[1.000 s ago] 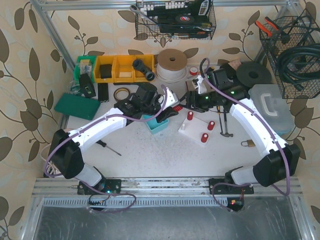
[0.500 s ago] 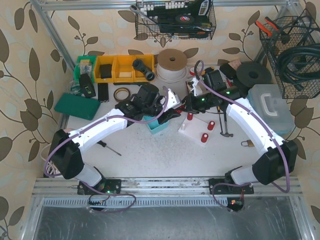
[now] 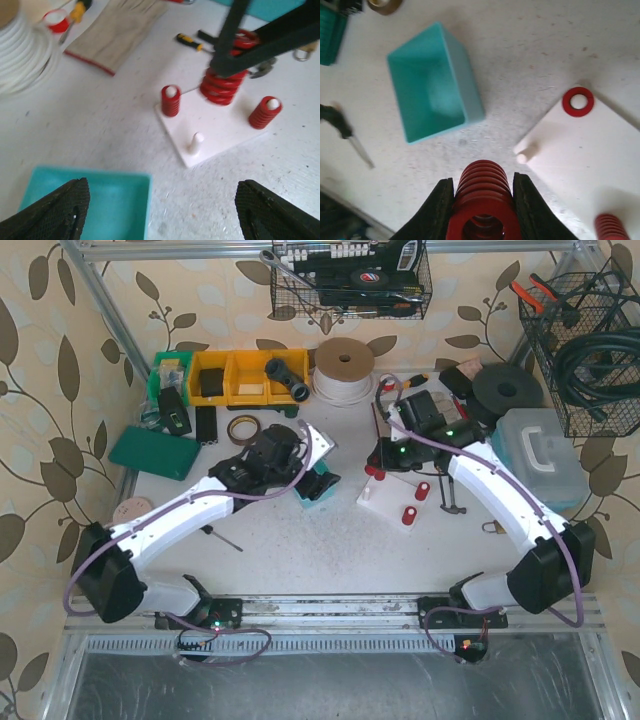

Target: Install the large spring

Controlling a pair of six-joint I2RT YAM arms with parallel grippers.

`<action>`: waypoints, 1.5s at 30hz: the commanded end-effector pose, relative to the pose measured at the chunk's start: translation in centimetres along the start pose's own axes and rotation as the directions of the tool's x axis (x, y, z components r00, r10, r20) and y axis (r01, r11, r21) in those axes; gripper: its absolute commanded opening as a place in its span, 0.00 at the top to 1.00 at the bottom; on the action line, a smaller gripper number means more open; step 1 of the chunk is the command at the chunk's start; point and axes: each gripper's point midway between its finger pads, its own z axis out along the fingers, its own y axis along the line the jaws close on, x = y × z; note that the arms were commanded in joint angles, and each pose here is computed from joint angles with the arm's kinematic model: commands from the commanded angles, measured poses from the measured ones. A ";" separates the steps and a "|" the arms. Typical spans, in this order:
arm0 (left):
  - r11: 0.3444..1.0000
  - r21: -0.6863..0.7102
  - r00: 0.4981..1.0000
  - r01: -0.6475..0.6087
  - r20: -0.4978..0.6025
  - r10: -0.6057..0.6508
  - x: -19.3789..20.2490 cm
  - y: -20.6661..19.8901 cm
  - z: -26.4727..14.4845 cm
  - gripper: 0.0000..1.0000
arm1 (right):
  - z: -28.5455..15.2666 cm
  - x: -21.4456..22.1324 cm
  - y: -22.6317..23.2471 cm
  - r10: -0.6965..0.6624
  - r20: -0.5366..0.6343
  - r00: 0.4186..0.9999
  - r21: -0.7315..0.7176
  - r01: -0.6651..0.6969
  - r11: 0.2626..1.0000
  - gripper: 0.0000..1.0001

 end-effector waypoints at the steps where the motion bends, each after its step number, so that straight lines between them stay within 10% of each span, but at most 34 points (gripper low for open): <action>1: 0.942 -0.233 0.969 0.240 0.000 -0.247 2.2 4.4 -3.5 0.17 | 1.0 0.4 -2.5 -0.124 0.013 0.992 0.207 0.119 0.971 1.00; 6: 0.780 -0.395 0.852 0.485 0.015 -0.523 6.6 8.4 -6.9 0.17 | 3.0 1.3 -2.2 -0.214 -0.024 0.977 0.287 0.211 0.934 1.00; 15: 0.560 -0.610 0.741 0.561 0.068 -0.668 10.7 11.7 -11.2 0.06 | 5.5 3.2 -1.8 -0.283 -0.077 0.956 0.359 0.291 0.887 1.00; 45: 0.659 -0.558 0.783 0.505 -0.024 -0.622 9.7 11.6 -9.7 0.07 | 10.7 4.9 -4.6 -0.276 -0.137 0.951 0.414 0.308 0.857 1.00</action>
